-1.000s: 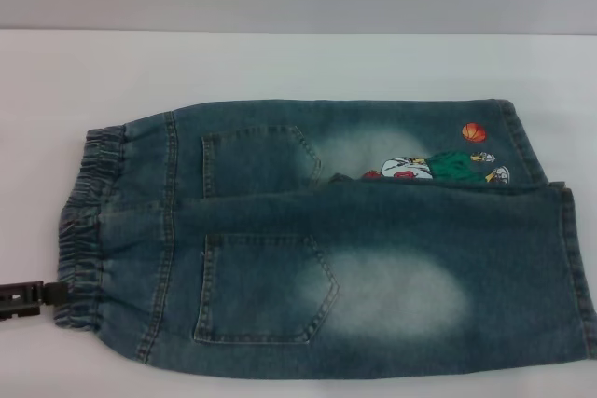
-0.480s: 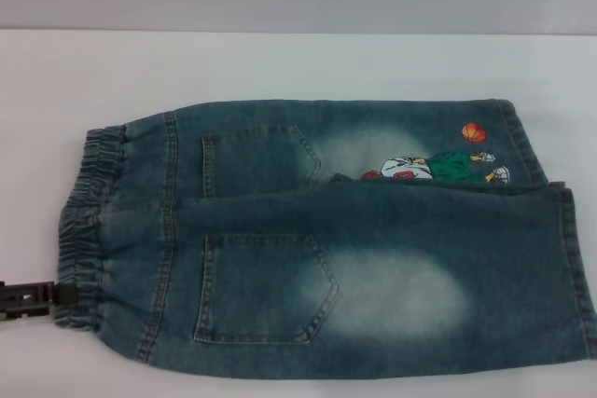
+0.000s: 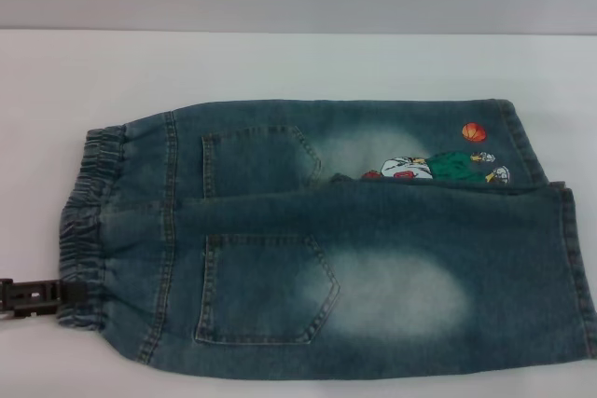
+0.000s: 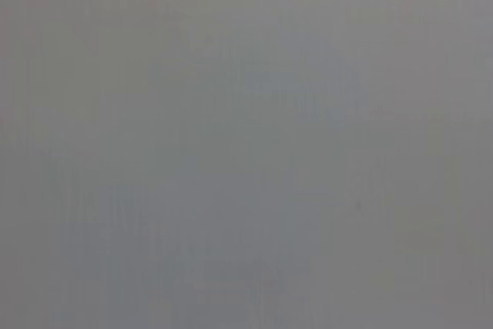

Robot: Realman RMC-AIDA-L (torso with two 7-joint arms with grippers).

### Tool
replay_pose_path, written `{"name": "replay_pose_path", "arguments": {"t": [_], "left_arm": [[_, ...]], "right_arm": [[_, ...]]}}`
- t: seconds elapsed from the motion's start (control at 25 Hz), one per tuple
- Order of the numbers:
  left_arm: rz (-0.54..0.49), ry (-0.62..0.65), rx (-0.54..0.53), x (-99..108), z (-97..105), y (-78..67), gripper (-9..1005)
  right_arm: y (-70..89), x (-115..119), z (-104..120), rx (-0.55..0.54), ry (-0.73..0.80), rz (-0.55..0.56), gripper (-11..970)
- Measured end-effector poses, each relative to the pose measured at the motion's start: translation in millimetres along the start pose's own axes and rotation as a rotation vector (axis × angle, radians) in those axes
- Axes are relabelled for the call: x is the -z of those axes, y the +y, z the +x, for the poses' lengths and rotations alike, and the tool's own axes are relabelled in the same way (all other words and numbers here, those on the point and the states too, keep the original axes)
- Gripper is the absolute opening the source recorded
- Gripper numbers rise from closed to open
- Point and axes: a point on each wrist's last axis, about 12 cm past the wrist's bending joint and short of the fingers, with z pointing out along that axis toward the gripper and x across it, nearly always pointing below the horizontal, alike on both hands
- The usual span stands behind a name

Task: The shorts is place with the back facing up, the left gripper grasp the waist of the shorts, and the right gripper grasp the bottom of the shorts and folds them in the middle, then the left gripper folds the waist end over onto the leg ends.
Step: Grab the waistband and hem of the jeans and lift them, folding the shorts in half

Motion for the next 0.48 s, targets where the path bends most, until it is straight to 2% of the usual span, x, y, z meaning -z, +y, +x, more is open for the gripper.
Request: {"name": "replay_pose_path", "arguments": {"t": [0.48], "left_arm": [[0.033, 0.000, -0.016, -6.2, -7.0, -7.1, 844]], "right_arm": [[-0.5, -0.3, -0.1, 0.000, 0.000, 0.002, 551]]}}
